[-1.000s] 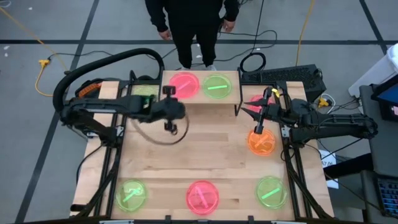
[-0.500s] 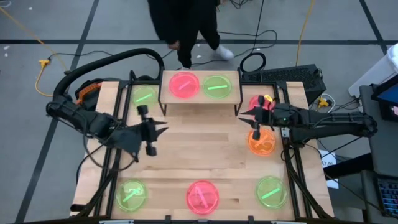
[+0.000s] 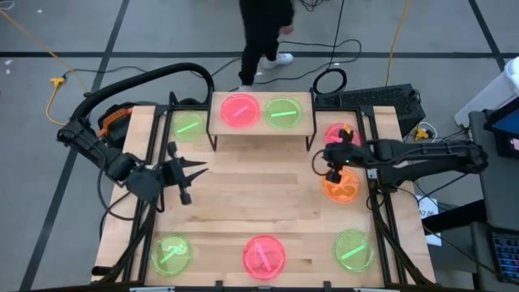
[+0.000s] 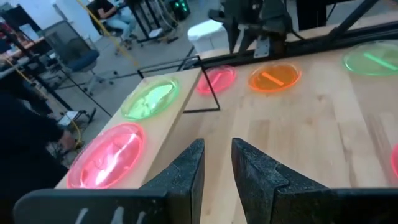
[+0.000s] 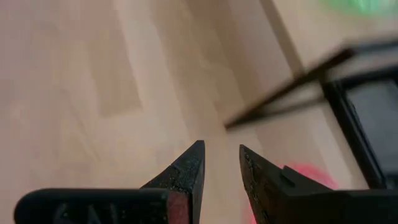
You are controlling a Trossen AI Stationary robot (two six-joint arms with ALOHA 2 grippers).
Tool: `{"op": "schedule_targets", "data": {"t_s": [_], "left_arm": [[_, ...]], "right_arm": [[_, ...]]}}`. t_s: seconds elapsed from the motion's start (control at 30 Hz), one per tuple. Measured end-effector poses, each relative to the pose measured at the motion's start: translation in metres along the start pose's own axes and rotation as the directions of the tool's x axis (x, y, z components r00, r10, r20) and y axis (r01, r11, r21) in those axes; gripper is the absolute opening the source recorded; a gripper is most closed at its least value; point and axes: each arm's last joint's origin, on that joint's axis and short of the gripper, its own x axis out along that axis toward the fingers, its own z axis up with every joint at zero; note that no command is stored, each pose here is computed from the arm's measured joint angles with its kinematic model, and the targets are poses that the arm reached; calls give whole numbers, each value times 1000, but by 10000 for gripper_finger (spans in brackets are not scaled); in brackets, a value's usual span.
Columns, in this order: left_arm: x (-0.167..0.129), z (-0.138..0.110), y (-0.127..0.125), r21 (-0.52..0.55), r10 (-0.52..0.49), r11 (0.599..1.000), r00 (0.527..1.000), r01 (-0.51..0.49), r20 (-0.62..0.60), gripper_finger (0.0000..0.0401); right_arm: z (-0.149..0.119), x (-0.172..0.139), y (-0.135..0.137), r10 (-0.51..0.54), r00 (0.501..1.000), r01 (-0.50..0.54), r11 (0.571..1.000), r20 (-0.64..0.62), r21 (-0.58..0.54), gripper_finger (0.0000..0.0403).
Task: Place and stack plates onto a shelf
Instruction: Stack the pink plate on top of the green plate on the shelf
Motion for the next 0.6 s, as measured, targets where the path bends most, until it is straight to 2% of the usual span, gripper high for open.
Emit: {"op": "schedule_targets", "data": {"t_s": [0.13,0.3,0.5,0.6], "left_arm": [[1,-19,1,-29,-3,1000,999,4,34,88],[4,-37,0,-41,6,999,999,-4,37,88],[6,-40,0,-57,14,998,999,-11,38,88],[6,-37,0,-66,10,998,998,-6,61,88]], "right_arm": [[-7,9,-1,-80,990,84,996,-120,31,86],[-6,26,-3,-130,970,140,989,-205,36,96],[-9,54,-7,-166,922,188,982,-348,28,154],[-12,67,-13,-180,889,229,971,-422,68,180]]}}
